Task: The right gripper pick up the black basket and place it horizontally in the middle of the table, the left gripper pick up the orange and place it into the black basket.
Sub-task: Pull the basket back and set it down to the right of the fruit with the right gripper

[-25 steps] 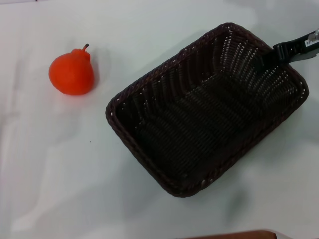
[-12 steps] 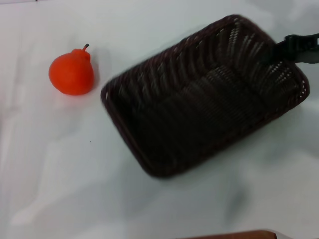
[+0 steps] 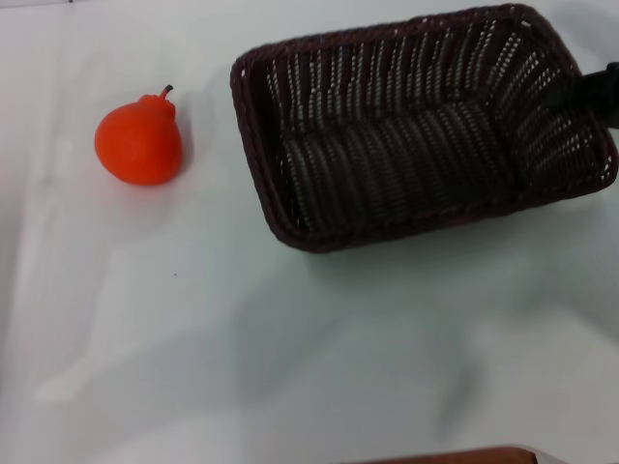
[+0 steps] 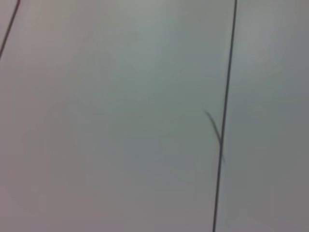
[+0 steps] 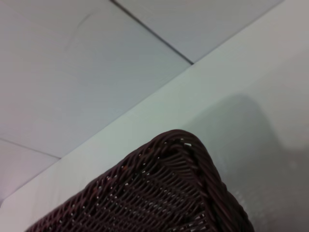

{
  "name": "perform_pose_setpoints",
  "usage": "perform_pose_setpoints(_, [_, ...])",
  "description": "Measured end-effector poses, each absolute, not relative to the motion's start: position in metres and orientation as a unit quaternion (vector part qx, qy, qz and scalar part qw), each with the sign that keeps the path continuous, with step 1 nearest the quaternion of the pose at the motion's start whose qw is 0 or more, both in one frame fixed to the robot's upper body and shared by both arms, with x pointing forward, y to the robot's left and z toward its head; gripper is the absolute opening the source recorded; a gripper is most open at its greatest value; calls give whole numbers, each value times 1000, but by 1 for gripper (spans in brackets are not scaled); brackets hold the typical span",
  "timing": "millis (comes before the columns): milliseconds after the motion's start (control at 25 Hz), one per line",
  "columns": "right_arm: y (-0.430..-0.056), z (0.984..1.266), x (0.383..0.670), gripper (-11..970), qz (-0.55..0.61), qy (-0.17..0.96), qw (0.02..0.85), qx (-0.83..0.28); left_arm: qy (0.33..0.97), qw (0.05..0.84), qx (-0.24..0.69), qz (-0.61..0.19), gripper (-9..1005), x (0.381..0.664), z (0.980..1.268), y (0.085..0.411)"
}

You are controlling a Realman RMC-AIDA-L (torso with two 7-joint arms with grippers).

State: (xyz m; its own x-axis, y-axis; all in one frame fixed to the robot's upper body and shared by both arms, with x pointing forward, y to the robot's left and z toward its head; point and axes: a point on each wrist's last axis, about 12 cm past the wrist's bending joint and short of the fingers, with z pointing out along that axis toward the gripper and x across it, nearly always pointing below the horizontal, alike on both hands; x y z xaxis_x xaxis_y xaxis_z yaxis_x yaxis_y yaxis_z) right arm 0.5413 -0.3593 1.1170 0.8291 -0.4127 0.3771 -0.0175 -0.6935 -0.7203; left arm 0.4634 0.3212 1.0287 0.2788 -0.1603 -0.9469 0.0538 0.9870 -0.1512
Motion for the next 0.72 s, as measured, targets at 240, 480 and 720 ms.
perform_pose_setpoints(240, [-356, 1100, 541, 217, -261, 146, 383, -874, 592, 802, -39, -73, 851, 470, 1032, 318])
perform_pose_setpoints(480, [-355, 1096, 541, 221, -262, 159, 400, -864, 591, 803, -38, -74, 847, 470, 1032, 318])
perform_pose_setpoints(720, [-350, 1093, 541, 225, -252, 158, 411, -862, 589, 804, -38, -75, 843, 470, 1033, 316])
